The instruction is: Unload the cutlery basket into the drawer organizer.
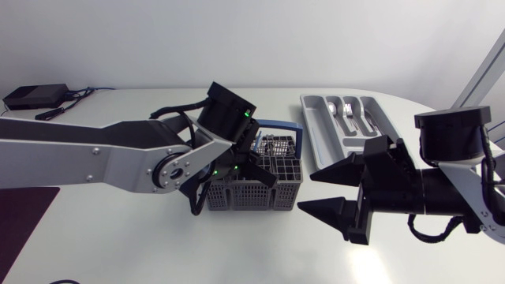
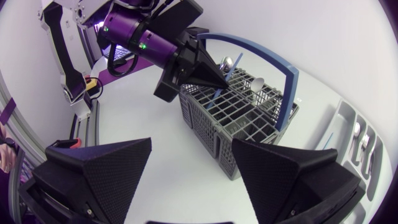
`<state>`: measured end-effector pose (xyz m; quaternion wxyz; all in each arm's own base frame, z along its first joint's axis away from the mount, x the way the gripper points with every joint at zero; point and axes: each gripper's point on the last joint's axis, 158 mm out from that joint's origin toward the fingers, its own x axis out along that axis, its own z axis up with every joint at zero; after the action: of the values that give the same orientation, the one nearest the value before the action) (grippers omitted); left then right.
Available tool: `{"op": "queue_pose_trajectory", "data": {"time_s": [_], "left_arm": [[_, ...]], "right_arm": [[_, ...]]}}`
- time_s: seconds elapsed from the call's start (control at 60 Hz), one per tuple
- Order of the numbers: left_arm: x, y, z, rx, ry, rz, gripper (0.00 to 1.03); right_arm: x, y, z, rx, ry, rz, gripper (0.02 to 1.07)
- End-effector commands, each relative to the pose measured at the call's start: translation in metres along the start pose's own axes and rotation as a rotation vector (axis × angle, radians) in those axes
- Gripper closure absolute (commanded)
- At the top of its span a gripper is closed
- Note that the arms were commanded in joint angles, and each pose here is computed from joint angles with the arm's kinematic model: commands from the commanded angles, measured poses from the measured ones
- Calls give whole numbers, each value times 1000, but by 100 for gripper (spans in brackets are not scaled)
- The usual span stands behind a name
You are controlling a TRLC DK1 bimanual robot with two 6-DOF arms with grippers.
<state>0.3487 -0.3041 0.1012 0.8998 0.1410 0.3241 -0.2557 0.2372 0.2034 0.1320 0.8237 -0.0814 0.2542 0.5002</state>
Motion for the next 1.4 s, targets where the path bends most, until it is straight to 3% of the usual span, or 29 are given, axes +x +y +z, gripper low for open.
{"op": "queue_pose_trajectory", "data": {"time_s": [0.0,0.417,0.917,1.033,1.383], "left_arm": [[-13,-2,11,-3,-37,-13,94],[-52,3,39,0,-145,-34,94],[-138,7,93,-26,-392,-76,94],[-144,-8,97,-47,-389,-193,93],[-116,-47,77,-98,-201,-525,93]], "right_arm": [[1,1,1,-43,-9,20,14],[3,2,8,-74,-22,63,14],[-25,22,49,-93,-131,45,14],[-30,28,64,-84,-158,57,14],[-9,34,69,9,-112,170,19]]}}
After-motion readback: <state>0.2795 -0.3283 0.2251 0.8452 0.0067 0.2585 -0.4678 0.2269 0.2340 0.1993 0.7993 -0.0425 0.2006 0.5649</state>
